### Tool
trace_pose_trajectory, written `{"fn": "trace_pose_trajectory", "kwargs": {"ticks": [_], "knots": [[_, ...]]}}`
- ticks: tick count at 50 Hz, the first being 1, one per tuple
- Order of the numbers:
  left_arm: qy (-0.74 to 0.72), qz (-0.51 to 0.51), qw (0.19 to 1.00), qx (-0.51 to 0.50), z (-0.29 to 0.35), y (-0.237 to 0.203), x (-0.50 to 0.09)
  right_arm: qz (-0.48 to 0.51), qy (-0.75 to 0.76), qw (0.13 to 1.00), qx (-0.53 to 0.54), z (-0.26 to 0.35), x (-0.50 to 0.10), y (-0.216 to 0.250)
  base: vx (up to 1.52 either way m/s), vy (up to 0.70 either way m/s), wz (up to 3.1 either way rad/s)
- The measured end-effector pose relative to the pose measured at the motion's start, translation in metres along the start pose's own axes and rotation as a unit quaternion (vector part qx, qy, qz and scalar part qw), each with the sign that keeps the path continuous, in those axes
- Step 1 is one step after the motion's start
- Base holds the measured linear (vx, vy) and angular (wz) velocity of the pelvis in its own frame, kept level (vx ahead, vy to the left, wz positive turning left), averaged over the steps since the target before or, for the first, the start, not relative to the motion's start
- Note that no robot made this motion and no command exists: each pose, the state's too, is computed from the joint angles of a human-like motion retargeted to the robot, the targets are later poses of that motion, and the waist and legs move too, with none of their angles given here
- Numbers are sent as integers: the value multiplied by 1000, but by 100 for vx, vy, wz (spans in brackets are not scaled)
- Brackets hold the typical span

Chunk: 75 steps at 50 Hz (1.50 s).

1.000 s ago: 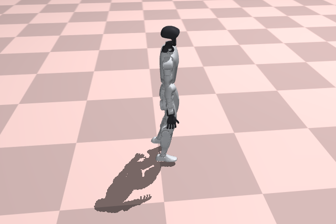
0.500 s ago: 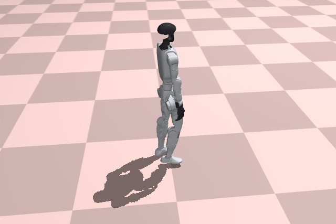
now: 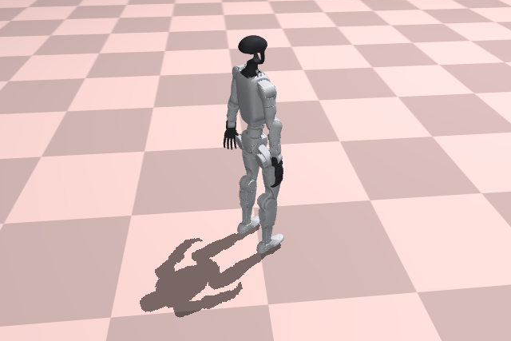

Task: Stand up

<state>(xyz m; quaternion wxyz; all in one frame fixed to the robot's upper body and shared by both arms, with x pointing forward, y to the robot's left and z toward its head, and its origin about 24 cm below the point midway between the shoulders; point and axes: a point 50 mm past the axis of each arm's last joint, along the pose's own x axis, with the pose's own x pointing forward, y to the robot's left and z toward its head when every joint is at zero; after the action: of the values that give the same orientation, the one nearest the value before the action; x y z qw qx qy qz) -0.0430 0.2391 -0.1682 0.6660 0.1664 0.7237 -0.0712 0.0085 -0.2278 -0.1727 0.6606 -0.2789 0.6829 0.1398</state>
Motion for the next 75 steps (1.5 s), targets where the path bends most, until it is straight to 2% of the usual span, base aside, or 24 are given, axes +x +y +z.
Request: {"fn": "trace_pose_trajectory", "kwargs": {"ticks": [4,14,23,31,45,58,75], "knots": [[0,-17,1000,-21,1,-11,1,2,-3,1000,6,3,0,-1,5,-11,47],[-49,-54,997,39,33,-35,2,27,-20,999,16,17,0,2,8,-8,7],[-94,-45,990,91,64,-30,1,41,-34,999,3,24,0,8,5,-9,17],[-122,-29,989,78,78,-21,0,30,-27,999,7,20,0,4,-1,-7,19],[-92,-35,991,88,58,-20,2,27,-1,999,18,0,0,-6,-5,-3,30],[-30,-52,996,62,18,-25,2,29,-18,999,20,10,0,-9,2,-7,-19],[-101,-51,985,131,61,-23,1,38,0,999,17,-4,0,-8,3,-4,-21]]}}
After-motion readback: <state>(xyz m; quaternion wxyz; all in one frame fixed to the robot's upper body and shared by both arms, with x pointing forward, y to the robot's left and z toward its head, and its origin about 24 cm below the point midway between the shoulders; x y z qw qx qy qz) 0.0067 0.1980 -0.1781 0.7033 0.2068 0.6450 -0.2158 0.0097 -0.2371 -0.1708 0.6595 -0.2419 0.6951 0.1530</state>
